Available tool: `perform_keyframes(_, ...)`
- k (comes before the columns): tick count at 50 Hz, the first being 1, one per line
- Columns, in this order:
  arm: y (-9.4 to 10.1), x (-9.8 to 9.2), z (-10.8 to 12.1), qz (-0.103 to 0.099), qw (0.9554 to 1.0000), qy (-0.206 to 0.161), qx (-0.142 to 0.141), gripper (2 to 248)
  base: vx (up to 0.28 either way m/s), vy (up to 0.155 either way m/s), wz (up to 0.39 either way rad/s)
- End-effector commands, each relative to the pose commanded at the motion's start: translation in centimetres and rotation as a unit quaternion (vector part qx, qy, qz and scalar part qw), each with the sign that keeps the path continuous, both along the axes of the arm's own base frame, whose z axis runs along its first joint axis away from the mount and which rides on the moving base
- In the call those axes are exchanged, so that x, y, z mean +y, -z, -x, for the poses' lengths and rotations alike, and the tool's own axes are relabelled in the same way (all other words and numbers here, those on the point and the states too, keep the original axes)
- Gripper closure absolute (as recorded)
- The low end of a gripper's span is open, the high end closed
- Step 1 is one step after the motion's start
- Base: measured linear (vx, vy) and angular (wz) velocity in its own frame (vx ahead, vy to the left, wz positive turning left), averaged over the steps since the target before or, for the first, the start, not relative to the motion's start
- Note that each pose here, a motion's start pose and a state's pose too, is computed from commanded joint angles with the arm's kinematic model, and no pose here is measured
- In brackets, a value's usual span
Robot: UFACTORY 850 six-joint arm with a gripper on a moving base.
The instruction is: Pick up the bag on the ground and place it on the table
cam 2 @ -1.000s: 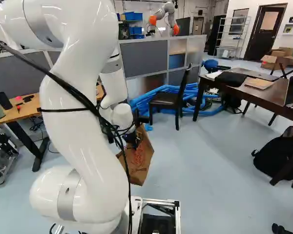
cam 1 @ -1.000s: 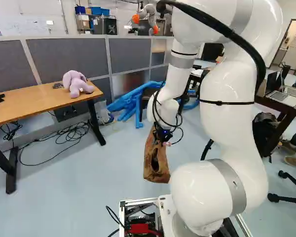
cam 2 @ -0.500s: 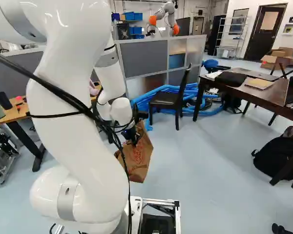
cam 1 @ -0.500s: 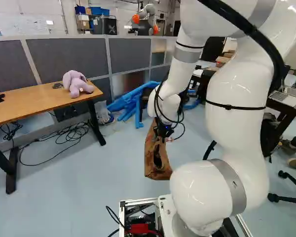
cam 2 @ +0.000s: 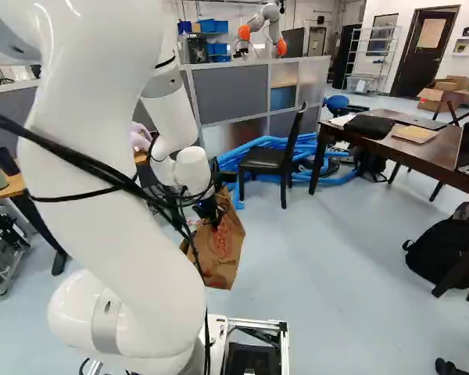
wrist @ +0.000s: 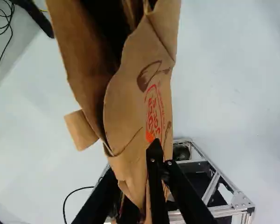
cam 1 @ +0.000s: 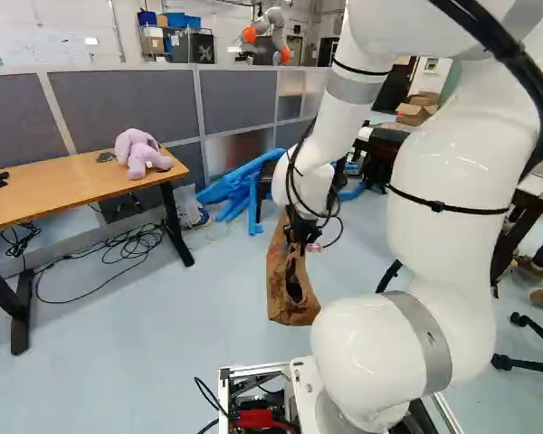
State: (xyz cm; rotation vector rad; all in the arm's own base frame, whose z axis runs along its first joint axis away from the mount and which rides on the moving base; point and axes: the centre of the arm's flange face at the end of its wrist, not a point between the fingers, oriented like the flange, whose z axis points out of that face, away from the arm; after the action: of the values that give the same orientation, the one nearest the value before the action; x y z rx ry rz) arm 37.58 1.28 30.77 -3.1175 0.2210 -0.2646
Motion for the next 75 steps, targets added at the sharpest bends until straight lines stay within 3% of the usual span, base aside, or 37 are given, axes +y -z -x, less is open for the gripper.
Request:
perform_keyframes(48,-6.5,-0.6,-1.2,0.019,0.9997,-0.012,0.007,229,0.0,0.0,0.0)
perform_keyframes(75,-10.4,-0.4,-2.0,0.036,0.9987,-0.025,0.025,229,0.0,0.0,0.0)
